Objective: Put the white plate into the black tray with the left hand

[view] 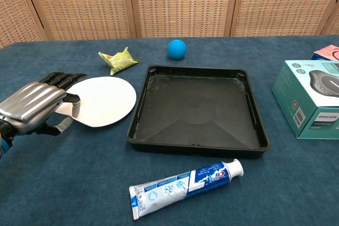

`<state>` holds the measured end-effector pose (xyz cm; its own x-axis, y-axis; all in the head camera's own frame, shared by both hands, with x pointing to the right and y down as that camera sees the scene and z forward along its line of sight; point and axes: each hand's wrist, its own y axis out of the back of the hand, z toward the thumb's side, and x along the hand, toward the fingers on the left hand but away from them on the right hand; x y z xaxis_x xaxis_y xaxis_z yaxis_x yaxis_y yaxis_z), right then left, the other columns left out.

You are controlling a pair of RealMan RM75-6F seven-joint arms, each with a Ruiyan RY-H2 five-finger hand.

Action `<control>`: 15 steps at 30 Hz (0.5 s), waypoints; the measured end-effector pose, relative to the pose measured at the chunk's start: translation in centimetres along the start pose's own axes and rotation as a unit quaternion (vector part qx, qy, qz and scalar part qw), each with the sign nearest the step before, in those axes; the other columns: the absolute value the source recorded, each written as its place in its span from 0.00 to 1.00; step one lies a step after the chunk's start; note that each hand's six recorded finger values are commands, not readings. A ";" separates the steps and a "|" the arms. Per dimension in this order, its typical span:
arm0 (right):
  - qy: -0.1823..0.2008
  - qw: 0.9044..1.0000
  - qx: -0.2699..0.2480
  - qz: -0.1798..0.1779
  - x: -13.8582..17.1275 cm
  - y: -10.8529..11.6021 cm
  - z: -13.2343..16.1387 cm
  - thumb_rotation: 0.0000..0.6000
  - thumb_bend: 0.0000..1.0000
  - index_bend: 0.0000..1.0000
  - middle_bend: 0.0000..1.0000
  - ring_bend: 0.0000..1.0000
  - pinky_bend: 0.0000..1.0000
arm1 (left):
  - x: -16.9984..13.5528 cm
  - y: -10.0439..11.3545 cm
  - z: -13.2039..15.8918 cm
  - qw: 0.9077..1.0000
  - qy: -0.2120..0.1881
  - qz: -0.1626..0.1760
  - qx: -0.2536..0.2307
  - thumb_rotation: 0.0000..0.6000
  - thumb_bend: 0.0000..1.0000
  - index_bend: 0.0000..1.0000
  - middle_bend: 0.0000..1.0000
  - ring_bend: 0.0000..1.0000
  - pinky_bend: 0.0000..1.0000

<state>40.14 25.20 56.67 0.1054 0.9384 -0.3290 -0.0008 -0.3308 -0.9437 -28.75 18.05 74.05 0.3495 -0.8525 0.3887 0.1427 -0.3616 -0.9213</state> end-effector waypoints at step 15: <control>0.000 1.000 0.000 -0.001 0.0 0.1 0.0 1.00 0.15 0.01 0.00 0.00 0.00 | 0.0 0.5 0.0 1.000 -0.001 0.008 -0.001 1.00 0.53 0.61 0.00 0.00 0.00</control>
<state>40.17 25.18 56.62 0.1055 0.9390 -0.3272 -0.0002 -0.3290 -0.9443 -28.66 17.84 73.64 0.3541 -0.8574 0.3734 0.1357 -0.3480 -0.9276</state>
